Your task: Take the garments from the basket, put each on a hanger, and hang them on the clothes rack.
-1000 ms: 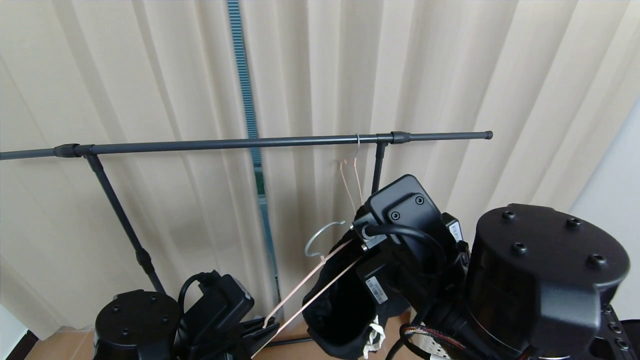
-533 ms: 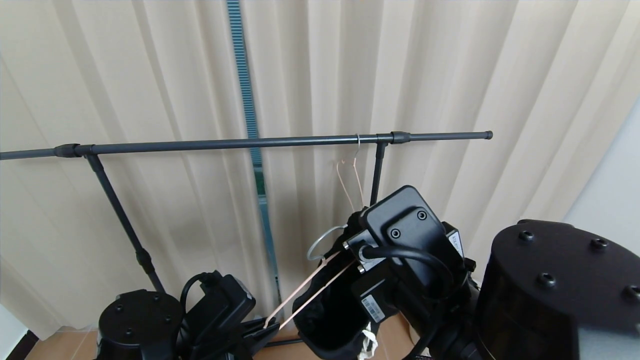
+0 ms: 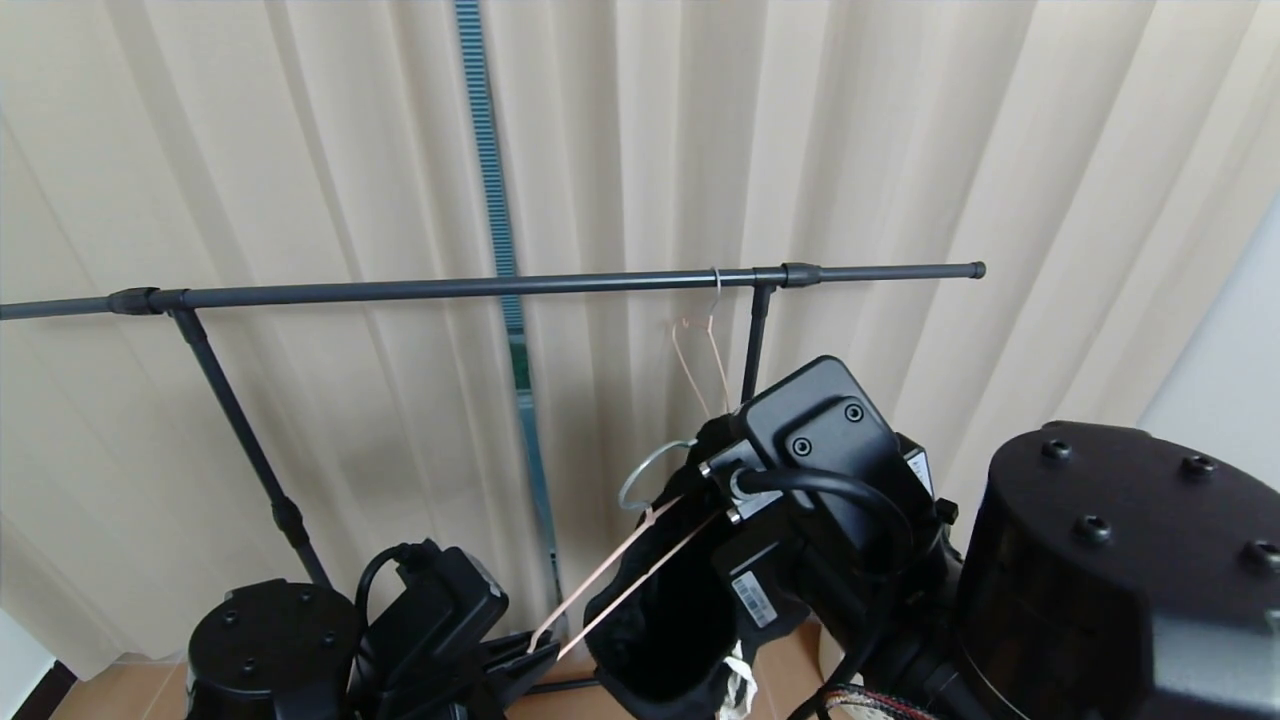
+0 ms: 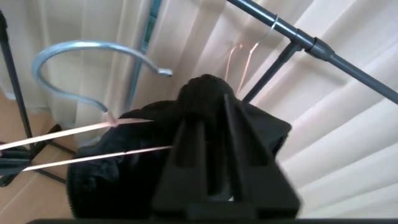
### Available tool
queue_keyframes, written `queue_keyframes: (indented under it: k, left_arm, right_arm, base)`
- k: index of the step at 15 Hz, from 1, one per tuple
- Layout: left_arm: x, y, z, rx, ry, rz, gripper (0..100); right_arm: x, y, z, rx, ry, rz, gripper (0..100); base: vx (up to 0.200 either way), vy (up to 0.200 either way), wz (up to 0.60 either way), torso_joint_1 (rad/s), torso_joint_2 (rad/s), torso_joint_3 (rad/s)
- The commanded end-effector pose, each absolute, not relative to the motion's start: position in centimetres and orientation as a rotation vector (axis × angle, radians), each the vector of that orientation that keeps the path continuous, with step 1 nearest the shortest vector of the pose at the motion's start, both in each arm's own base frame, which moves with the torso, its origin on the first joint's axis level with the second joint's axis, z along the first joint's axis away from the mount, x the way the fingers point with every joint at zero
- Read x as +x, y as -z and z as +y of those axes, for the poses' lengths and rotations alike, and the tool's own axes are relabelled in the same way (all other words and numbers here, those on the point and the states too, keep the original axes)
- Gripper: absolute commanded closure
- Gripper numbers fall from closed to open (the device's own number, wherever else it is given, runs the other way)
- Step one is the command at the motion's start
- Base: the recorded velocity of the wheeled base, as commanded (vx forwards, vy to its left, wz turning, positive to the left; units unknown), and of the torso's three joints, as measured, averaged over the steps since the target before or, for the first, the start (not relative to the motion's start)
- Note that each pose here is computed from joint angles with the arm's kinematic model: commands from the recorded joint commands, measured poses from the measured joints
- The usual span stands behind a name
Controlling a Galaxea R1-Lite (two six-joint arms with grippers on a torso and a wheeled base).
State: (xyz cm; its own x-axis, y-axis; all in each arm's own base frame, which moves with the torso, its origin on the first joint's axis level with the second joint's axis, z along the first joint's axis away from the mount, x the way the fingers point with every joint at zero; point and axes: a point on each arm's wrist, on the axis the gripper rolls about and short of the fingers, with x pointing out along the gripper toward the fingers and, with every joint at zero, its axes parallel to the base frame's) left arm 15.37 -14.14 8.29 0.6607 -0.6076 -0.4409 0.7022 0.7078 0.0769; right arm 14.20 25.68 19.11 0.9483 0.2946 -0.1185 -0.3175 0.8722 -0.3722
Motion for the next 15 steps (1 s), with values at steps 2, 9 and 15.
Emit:
queue_keyframes:
  k: [2,9,15]
  left_arm:
    - [15.3,-8.3,-14.1,0.251,0.750,0.405,100]
    - [15.2,-8.2,-14.0,0.248,0.750,0.397,100]
    - [15.3,-8.3,-14.0,0.243,0.747,0.391,100]
  right_arm:
    - [14.7,-19.8,24.8,-0.383,-0.289,0.050,0]
    - [15.0,-19.8,24.6,-0.386,-0.274,0.054,0]
    - [15.0,-19.3,24.0,-0.436,-0.271,0.088,0]
  base:
    - [0.000,0.000,0.00,0.000,0.00,0.000]
    - [0.000,0.000,0.00,0.000,0.00,0.000]
    - [0.000,0.000,0.00,0.000,0.00,0.000]
